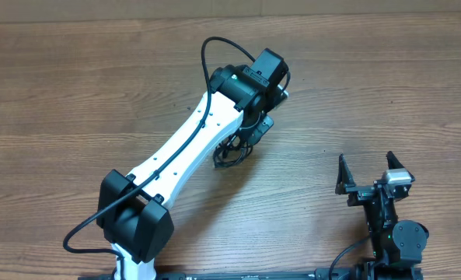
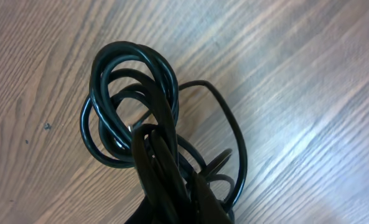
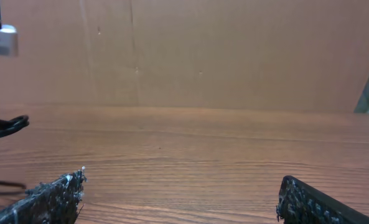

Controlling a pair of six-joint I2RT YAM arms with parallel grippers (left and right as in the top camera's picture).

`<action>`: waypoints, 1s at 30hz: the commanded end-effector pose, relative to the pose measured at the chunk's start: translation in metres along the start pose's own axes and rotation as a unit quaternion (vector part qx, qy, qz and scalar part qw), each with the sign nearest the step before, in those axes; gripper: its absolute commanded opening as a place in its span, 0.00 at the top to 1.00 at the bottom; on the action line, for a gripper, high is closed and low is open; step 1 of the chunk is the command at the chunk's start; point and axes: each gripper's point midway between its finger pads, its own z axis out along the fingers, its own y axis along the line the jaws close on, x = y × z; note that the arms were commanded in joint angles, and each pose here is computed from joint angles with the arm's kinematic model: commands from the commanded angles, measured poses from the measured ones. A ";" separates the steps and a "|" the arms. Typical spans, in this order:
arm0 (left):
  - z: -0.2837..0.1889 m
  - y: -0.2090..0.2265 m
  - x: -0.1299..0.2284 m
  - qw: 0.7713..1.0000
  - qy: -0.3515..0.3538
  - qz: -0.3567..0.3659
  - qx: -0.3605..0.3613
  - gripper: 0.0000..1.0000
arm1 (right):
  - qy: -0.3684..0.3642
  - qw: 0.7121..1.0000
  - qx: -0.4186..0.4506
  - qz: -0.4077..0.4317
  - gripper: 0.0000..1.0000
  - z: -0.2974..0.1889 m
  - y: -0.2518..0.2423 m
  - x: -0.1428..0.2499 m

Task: Untangle cables
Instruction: 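Raise the held cable bundle and swing it toward the right gripper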

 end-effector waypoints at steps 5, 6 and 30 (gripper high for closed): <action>-0.012 -0.040 0.001 0.988 -0.011 0.103 0.112 0.96 | 0.002 1.000 -0.003 0.003 0.00 0.001 0.001 0.004; -0.013 -0.045 0.003 0.986 -0.010 0.107 0.127 0.96 | 0.002 1.000 -0.003 0.003 0.00 0.001 0.001 0.003; -0.047 -0.112 0.007 0.934 -0.043 0.118 0.335 0.96 | 0.002 1.000 -0.003 0.003 0.00 0.001 0.001 0.004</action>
